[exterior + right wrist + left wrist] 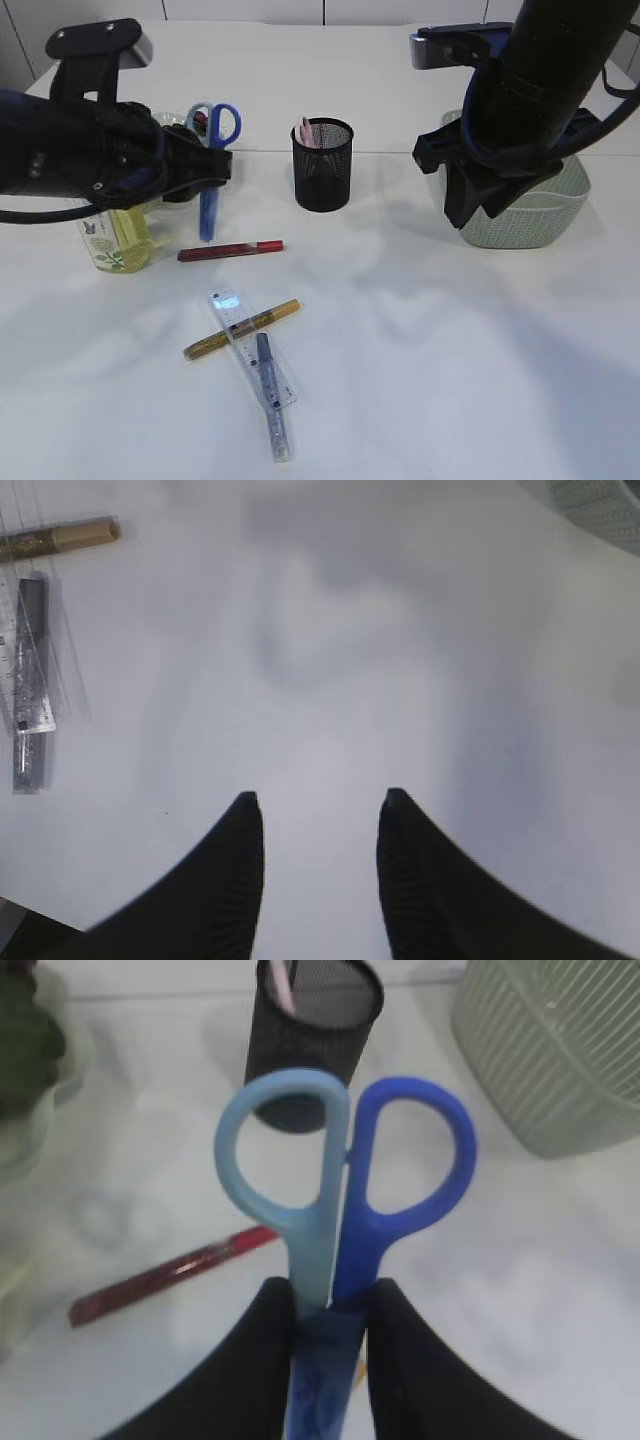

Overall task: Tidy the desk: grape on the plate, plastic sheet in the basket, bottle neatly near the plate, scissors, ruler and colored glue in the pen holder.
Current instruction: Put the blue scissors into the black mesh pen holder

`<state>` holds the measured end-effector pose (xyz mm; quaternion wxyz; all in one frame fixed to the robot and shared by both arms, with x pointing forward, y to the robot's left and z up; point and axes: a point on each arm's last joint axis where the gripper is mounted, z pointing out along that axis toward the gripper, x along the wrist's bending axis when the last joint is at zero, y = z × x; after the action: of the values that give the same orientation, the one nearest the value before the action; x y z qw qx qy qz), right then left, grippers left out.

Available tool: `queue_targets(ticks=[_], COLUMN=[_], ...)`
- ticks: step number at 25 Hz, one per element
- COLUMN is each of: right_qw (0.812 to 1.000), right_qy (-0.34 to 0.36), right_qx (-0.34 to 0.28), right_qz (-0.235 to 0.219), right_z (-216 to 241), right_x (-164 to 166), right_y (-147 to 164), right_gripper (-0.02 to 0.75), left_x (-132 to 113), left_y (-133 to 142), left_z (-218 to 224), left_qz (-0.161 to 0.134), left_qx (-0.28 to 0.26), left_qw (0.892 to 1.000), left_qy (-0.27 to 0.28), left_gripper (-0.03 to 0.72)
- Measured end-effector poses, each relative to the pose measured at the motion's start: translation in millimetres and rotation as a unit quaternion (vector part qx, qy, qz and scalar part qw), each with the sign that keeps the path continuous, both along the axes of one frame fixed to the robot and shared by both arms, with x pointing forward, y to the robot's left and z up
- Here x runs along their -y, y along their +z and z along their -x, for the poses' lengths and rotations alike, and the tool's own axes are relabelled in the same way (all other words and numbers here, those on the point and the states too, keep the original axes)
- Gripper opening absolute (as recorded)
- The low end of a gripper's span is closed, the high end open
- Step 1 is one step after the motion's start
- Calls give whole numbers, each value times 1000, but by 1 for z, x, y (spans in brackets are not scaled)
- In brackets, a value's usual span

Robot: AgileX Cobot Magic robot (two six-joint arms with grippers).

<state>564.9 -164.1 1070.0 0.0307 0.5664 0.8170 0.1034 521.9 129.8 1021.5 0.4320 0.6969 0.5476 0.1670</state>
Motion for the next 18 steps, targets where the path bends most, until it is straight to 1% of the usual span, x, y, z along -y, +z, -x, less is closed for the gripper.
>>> queue_targets(ticks=[6, 9, 12, 18], right_qw=[1000, 1000, 1000, 1000], right_qy=[-7, -8, -7, -7], right_qx=[0, 0, 2, 3], right_qz=[0, 2, 6, 10], right_z=[0, 0, -1, -1], right_x=[0, 1, 1, 2], right_y=[0, 0, 0, 0], right_gripper=[313, 313, 313, 313], left_x=[12, 16, 22, 41], left_y=[-3, -4, -2, 2], left_z=[-13, -18, -28, -55], left_qz=[43, 60, 64, 48], left_qx=[69, 92, 106, 145], left_qw=[997, 994, 992, 987], left_qy=[-18, -23, -29, -57], left_gripper=[166, 167, 166, 166])
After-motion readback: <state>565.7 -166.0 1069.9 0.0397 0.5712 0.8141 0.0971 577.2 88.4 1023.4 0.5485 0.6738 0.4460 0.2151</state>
